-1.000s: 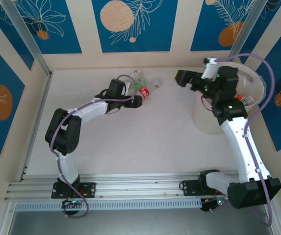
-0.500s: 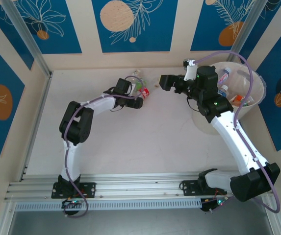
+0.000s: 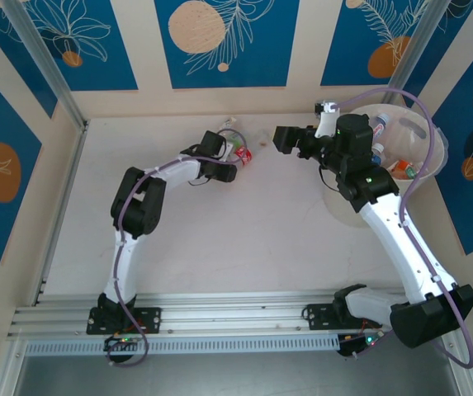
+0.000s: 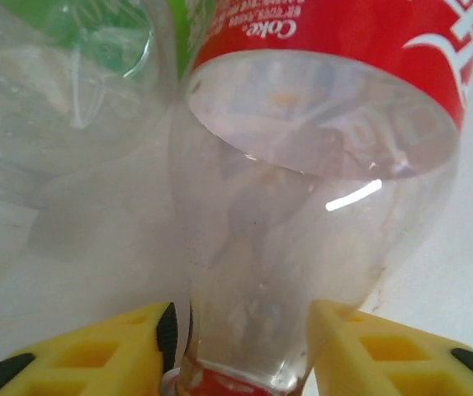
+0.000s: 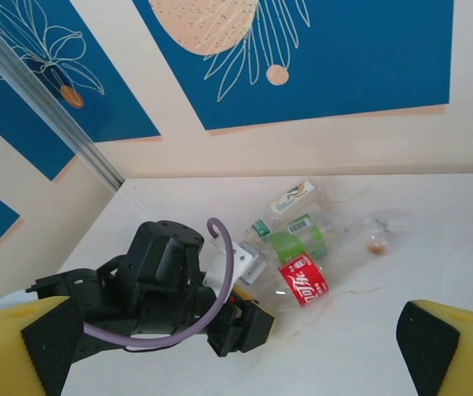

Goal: Put the plastic bottles in the bin

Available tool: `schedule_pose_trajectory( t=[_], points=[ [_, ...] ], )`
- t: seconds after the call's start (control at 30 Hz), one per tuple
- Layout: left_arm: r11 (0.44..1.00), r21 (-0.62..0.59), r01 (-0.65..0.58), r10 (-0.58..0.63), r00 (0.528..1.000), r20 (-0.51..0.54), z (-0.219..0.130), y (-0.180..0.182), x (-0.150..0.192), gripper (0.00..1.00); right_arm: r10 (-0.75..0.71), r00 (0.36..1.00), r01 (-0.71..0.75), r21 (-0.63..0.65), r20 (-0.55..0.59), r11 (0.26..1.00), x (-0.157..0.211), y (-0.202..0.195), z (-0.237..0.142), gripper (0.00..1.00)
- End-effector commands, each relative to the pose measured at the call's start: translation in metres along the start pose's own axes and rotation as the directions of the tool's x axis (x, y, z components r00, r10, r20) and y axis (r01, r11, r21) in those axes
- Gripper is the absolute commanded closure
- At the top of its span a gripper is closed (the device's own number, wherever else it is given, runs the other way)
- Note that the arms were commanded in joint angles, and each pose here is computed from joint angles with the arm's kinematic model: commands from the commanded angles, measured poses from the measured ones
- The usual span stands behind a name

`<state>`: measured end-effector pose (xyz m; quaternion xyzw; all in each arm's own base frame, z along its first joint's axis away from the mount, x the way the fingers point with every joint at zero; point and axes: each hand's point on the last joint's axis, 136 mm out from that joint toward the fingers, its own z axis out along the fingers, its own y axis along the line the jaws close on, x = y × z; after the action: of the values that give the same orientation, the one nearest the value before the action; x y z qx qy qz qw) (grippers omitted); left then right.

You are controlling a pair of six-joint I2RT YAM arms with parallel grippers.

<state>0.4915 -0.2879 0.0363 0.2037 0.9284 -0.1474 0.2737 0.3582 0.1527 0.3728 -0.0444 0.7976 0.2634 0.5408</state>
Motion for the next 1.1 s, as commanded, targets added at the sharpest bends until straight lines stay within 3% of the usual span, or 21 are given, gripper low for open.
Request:
schedule_pose_trajectory(
  t=[0.0,0.23,0.43,0.6,0.77,1.07],
  points=[
    [1.000,0.011,0.000,0.000,1.000,-0.011,-0.003,0.000,0.001,0.64,-0.014,1.000,0.014,0.042,0.007,0.999,0.003,-0.008,-0.002,0.00],
    [0.993,0.121,-0.010,0.005,0.999,0.045,-0.033,-0.025,-0.002,0.83,0.074,0.997,-0.076,0.116,0.017,0.990,0.006,-0.030,0.002,0.00],
    [0.953,0.302,-0.023,-0.010,0.994,0.106,-0.069,-0.064,-0.008,1.00,0.212,0.977,-0.211,0.145,0.012,0.967,0.015,-0.047,0.011,0.00],
    [0.867,0.492,-0.079,-0.040,0.973,0.227,-0.114,-0.100,-0.018,1.00,0.306,0.952,-0.302,0.100,-0.028,0.948,0.019,-0.048,0.020,0.00],
    [0.754,0.632,-0.178,-0.097,0.922,0.375,-0.171,-0.129,-0.031,1.00,0.379,0.925,-0.376,0.068,-0.041,0.924,0.016,-0.049,0.022,0.01],
    [0.585,0.773,-0.246,-0.164,0.897,0.410,-0.222,-0.157,-0.039,1.00,0.435,0.895,-0.444,-0.101,-0.096,0.891,0.007,-0.031,0.028,0.01]
  ],
)
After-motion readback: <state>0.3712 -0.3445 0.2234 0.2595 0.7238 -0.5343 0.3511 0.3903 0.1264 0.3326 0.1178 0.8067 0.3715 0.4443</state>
